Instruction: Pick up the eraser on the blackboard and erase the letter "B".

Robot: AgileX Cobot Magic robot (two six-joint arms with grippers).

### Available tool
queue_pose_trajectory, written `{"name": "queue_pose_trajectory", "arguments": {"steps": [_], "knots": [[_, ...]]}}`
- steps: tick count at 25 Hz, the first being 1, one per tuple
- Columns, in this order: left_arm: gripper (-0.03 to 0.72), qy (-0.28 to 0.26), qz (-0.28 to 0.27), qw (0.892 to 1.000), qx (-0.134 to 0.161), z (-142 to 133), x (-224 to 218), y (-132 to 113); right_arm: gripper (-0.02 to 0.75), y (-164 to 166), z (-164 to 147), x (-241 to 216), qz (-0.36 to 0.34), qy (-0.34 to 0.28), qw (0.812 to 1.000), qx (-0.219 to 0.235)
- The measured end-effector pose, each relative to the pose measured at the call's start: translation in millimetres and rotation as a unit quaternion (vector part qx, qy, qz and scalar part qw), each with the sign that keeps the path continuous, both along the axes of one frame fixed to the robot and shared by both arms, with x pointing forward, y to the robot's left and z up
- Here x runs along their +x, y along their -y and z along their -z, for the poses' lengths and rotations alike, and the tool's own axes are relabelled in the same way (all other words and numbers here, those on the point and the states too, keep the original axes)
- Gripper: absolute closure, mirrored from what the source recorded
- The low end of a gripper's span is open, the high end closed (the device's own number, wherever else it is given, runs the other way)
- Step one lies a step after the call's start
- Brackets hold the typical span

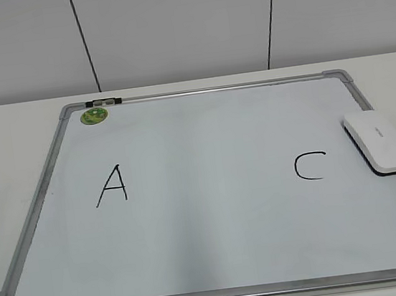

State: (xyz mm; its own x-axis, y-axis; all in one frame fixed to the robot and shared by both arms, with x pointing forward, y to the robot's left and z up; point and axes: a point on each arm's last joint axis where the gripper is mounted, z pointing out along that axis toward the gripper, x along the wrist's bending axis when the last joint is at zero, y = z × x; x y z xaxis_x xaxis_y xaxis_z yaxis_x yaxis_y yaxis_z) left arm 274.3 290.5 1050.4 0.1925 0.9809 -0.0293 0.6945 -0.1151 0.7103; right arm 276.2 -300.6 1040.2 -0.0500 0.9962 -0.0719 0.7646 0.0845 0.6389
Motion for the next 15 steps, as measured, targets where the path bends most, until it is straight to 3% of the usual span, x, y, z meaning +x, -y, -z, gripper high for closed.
{"name": "queue_pose_trajectory", "arguments": {"steps": [9,15], "knots": [[0.335,0.009,-0.004,1.000,-0.001,-0.5,-2.4,-0.6,0.146,0.0,-0.2,-0.2,0.001,0.002,1.000,0.000],[0.342,0.055,-0.058,0.997,-0.004,-3.0,-15.7,-4.3,0.146,1.1,-2.4,-10.2,0.018,0.037,0.999,-0.001]]}}
